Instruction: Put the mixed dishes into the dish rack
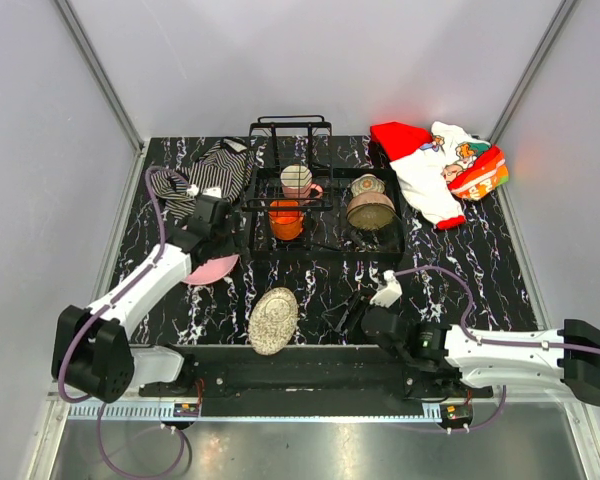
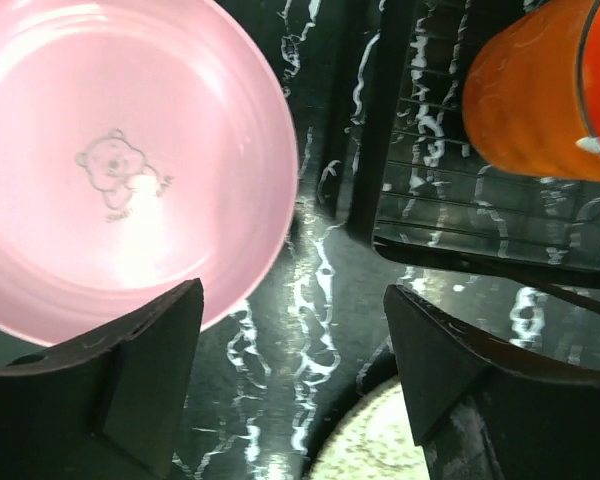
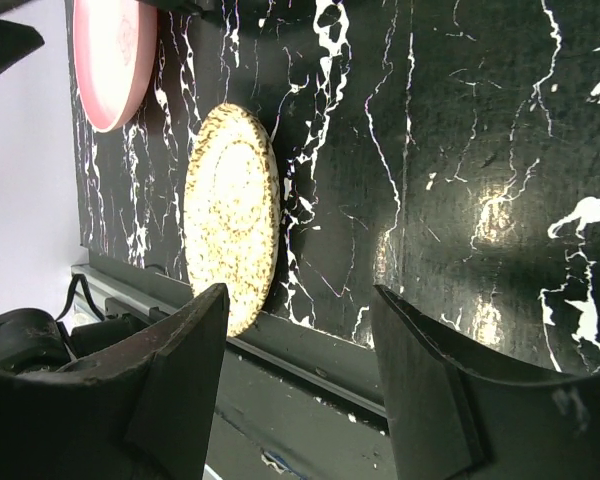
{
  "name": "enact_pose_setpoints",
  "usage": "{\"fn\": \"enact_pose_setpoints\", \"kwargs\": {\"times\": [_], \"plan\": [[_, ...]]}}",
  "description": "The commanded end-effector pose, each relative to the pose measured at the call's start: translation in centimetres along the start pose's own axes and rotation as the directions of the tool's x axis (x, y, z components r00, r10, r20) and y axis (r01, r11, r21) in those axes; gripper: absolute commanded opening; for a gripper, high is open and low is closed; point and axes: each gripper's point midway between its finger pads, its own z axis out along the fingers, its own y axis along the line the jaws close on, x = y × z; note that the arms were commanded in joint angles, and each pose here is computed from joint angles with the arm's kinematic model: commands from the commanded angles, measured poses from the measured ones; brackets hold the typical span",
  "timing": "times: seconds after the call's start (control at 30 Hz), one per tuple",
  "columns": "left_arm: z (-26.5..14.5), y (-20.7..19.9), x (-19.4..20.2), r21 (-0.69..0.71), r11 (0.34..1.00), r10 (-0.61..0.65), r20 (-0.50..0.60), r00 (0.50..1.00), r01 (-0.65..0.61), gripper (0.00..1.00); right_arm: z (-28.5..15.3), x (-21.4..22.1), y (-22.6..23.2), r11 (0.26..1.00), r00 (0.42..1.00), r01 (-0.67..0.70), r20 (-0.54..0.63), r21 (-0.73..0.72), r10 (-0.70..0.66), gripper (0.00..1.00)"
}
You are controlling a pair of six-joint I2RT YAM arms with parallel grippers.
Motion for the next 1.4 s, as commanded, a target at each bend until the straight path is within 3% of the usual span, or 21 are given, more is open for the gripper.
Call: {"fn": "enact_pose_setpoints", "kwargs": {"times": [0.0, 0.33, 0.57, 0.9, 1.0, 1.13, 1.37], "plan": [[-0.3, 2.2, -0.1, -0.164, 0.973, 0.164, -0.008, 0.986, -0.163, 0.77, -0.2, -1.0, 0.0, 1.0, 0.998, -0.026, 0.052, -0.006, 0.026, 0.64], [1.9, 3.4, 1.8, -0.243, 0.964, 0.115, 0.026, 0.993, -0.106, 0.77, -0.4, -1.1, 0.3, 1.0, 0.998, -0.024, 0.052, -0.02, 0.025, 0.64], [3.6, 3.3, 2.4, -0.269, 0.956, 0.119, -0.009, 0.993, -0.117, 0.77, -0.5, -1.3, 0.1, 0.999, 0.998, -0.029, 0.058, -0.018, 0.03, 0.64], [2.2, 4.1, 1.9, -0.27, 0.961, -0.033, 0.12, 0.992, 0.065, 0.79, -0.8, -1.4, -0.6, 0.999, 0.997, -0.04, 0.065, -0.016, 0.041, 0.64], [1.1, 5.6, 1.6, -0.262, 0.939, -0.178, 0.181, 0.967, 0.222, 0.83, -0.9, -1.4, -0.7, 0.999, 0.997, -0.043, 0.065, -0.015, 0.043, 0.63], [-0.3, 9.7, 0.8, -0.229, 0.86, -0.395, 0.265, 0.88, 0.455, 0.83, -0.9, -1.3, -0.8, 0.999, 0.997, -0.04, 0.061, -0.012, 0.041, 0.63], [-2.7, 14.1, 1.5, -0.344, 0.698, -0.504, 0.388, 0.772, 0.628, 0.82, -0.9, -1.4, -0.9, 0.999, 0.997, -0.035, 0.065, -0.008, 0.035, 0.63]]}}
